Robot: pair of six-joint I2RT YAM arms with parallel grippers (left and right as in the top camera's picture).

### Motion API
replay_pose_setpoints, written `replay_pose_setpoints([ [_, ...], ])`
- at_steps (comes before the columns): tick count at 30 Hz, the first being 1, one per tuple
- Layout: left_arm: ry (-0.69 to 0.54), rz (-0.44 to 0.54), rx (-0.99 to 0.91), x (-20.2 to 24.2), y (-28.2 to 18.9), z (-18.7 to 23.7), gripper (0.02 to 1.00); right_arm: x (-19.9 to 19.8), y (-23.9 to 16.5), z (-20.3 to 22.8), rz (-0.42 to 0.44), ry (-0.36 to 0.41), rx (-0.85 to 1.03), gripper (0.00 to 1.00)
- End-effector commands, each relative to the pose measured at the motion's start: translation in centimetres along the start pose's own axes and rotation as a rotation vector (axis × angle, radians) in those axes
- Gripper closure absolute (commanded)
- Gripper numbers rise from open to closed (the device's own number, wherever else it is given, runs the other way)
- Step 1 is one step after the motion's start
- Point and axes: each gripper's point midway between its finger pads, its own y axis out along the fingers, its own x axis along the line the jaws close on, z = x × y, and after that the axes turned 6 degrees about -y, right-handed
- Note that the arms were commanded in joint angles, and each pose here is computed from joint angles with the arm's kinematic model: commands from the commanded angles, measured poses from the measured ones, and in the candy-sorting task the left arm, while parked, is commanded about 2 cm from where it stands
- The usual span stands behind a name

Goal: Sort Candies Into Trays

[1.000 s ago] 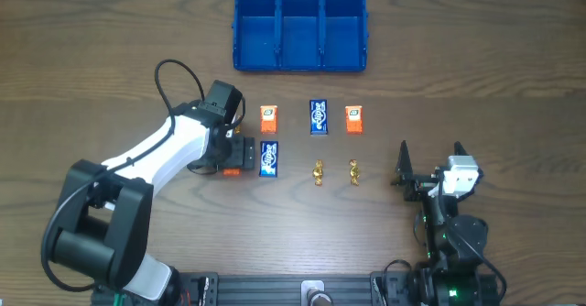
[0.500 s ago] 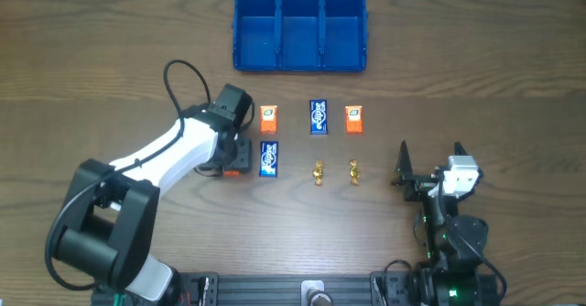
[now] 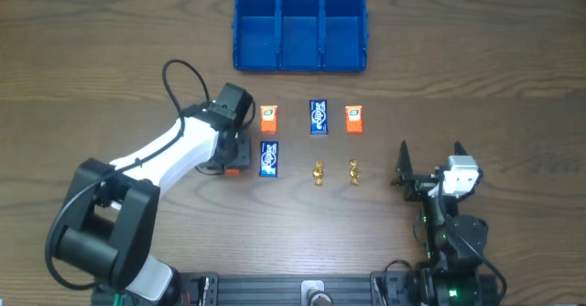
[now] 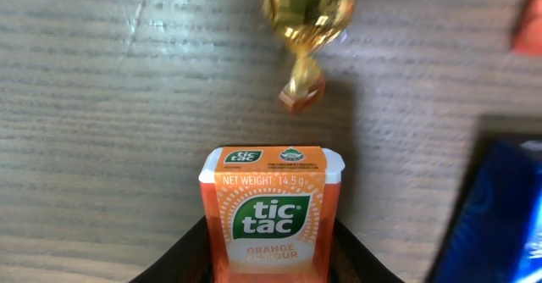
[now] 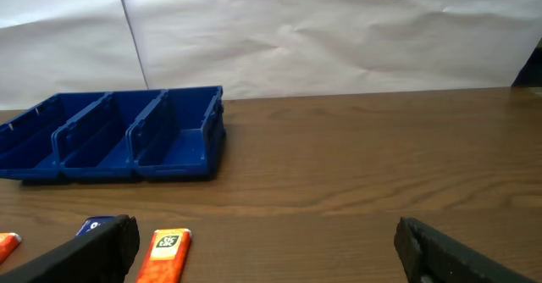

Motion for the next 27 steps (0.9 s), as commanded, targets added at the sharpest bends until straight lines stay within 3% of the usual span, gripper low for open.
replay_pose_setpoints([
  [1,-0.035,0.039,-0.127,-3.0,-4.9,-5.0,0.693,-0.3,0.0,0.1,0.013,-0.015,0.003,0.003],
  [7,-0.06,0.065,-0.415,-6.7,-16.3,-14.5,0.691,-0.3,0.0,0.1,0.013,-0.015,0.002,0.003],
  [10,-0.033,0.04,-0.455,-8.2,-18.1,-18.6,0.695,-0.3,0.0,0.1,0.013,-0.015,0.002,0.003],
  [16,-0.022,0.08,-0.44,-10.9,-15.4,-25.5,0.676,-0.3,0.0,0.1,0.013,-0.015,0.002,0.003],
  [22,-0.045,0.101,-0.383,-10.6,-10.9,-27.5,0.669,-0.3,0.0,0.1,0.013,-0.015,0.002,0.003],
  [27,-0.021,0.084,-0.378,-10.1,-10.3,-27.7,0.66,-0.3,0.0,0.1,0.013,-0.015,0.002,0.003],
])
